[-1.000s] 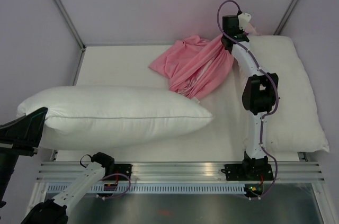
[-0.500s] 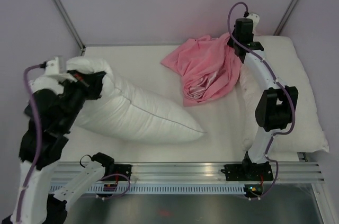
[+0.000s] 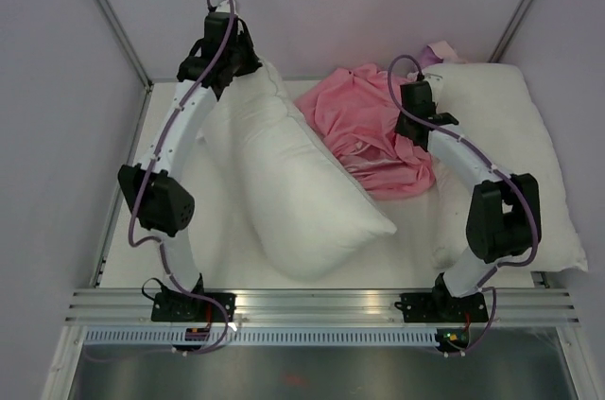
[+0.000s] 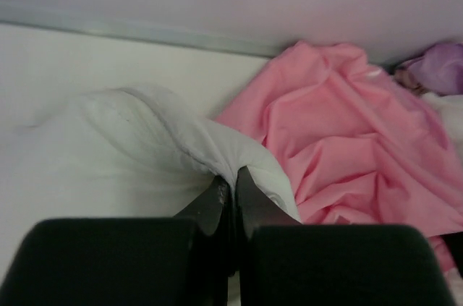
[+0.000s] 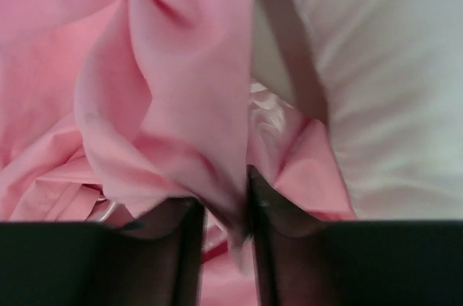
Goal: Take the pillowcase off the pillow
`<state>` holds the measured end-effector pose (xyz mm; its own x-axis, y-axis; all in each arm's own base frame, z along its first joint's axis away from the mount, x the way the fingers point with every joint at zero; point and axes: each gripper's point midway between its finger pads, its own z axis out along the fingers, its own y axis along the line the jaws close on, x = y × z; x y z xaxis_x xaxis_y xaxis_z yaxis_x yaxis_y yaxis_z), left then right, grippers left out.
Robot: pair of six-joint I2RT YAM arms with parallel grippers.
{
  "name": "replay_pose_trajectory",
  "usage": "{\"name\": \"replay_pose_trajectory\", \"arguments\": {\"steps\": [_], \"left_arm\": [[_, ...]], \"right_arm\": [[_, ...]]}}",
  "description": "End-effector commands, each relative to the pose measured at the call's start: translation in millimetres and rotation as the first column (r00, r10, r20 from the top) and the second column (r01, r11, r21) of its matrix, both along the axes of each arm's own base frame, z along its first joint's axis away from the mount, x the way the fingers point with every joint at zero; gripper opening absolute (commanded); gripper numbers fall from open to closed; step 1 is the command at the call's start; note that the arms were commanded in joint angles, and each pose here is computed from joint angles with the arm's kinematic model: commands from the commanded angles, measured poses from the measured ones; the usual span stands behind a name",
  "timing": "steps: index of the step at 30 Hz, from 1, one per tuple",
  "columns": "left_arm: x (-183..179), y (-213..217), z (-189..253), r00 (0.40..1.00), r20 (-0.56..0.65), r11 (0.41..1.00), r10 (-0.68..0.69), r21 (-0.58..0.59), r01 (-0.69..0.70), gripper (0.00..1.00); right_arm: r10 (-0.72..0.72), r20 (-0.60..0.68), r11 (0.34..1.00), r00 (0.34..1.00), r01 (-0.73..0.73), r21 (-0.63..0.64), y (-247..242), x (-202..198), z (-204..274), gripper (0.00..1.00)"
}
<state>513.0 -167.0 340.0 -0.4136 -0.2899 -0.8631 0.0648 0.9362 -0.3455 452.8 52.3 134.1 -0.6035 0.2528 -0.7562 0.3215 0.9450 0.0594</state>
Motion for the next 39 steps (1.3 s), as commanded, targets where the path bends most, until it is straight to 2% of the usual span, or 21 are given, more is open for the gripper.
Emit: {"name": "replay_pose_trajectory", "arguments": {"steps": [1,2,3,6,7,8,9,10,15,20,24,25,27,28,29,30,31,32,34,35,39], "left_arm": [[5,3,-46,0.981,-0.195,1.0,0.015,0.015,-0.012,0.02],[11,7,-52,0.977,-0.21,0.999,0.031,0.034,-0.024,0.04],[21,14,-54,0.976,-0.212,0.998,0.054,0.045,-0.046,0.12],[15,32,-67,0.958,-0.269,0.995,0.097,0.055,-0.085,0.3],[3,33,-49,0.965,-0.245,0.996,0.088,0.028,-0.084,0.43],[-2,31,-61,0.96,-0.265,0.996,0.086,0.01,-0.086,0.59],[-11,29,-54,0.965,-0.252,0.997,0.074,-0.016,-0.081,0.99],[-28,27,-26,0.978,-0.201,0.996,0.047,-0.063,-0.061,1.0],[-73,22,9,0.997,-0.074,0.982,-0.011,-0.191,-0.004,1.0],[-87,27,44,1.0,-0.023,0.985,-0.021,-0.171,0.017,1.0],[-97,26,24,0.992,-0.122,0.989,-0.042,-0.147,0.024,1.0],[-103,17,30,0.992,-0.087,0.981,-0.094,-0.18,0.077,1.0],[-122,10,-5,0.98,-0.148,0.974,-0.132,-0.203,0.1,1.0],[-143,7,21,0.985,-0.049,0.956,-0.164,-0.253,0.146,1.0],[-157,6,-17,0.978,-0.109,0.953,-0.178,-0.269,0.143,1.0],[-172,6,-18,0.978,-0.087,0.943,-0.19,-0.293,0.158,1.0],[-196,7,6,0.979,0.011,0.919,-0.206,-0.341,0.197,1.0],[-212,10,-16,0.978,-0.015,0.915,-0.21,-0.357,0.191,1.0],[-250,10,3,0.966,0.081,0.879,-0.245,-0.403,0.256,1.0],[-259,10,-6,0.963,0.072,0.872,-0.259,-0.411,0.266,1.0],[-307,7,8,0.928,0.112,0.831,-0.354,-0.418,0.367,1.0]], "right_arm": [[-0.11,0.078,0.985,0.991,0.119,-0.124,-36,-23,42,0.48],[-0.121,0.062,0.981,0.991,0.129,-0.148,-41,-30,40,0.54],[-0.145,0.077,0.973,0.986,0.156,-0.169,-48,-36,48,0.68],[-0.146,0.077,0.965,0.986,0.159,-0.209,-55,-48,65,0.88],[-0.159,0.092,0.958,0.983,0.176,-0.224,-59,-52,72,0.98],[-0.163,0.098,0.955,0.982,0.182,-0.234,-61,-57,77,0.98],[-0.164,0.137,0.955,0.977,0.191,-0.226,-60,-63,92,0.98],[-0.171,0.157,0.953,0.973,0.204,-0.224,-62,-67,101,0.98],[-0.108,0.286,0.975,0.952,0.157,-0.156,-52,-88,142,0.98],[0.024,0.226,0.996,0.974,-0.004,-0.092,-26,-93,128,0.98],[0.255,0.159,0.957,0.954,-0.272,0.098,33,-112,98,0.98],[0.274,0.132,0.949,0.953,-0.29,0.121,38,-121,83,0.98],[0.261,0.142,0.943,0.955,-0.284,0.174,44,-137,82,0.98],[0.278,0.114,0.935,0.954,-0.296,0.197,47,-149,69,0.98],[0.281,0.137,0.925,0.95,-0.307,0.225,50,-159,73,0.98],[0.287,0.138,0.918,0.948,-0.314,0.242,52,-166,71,0.98],[0.329,0.115,0.892,0.937,-0.348,0.287,61,-179,56,0.98],[0.369,0.151,0.859,0.917,-0.399,0.322,71,-191,61,0.98],[0.407,0.161,0.789,0.899,-0.435,0.433,90,-210,45,0.98],[0.488,0.214,0.684,0.846,-0.523,0.509,113,-229,52,0.98],[0.526,0.262,0.483,0.809,-0.538,0.691,155,-261,37,0.98]]}}
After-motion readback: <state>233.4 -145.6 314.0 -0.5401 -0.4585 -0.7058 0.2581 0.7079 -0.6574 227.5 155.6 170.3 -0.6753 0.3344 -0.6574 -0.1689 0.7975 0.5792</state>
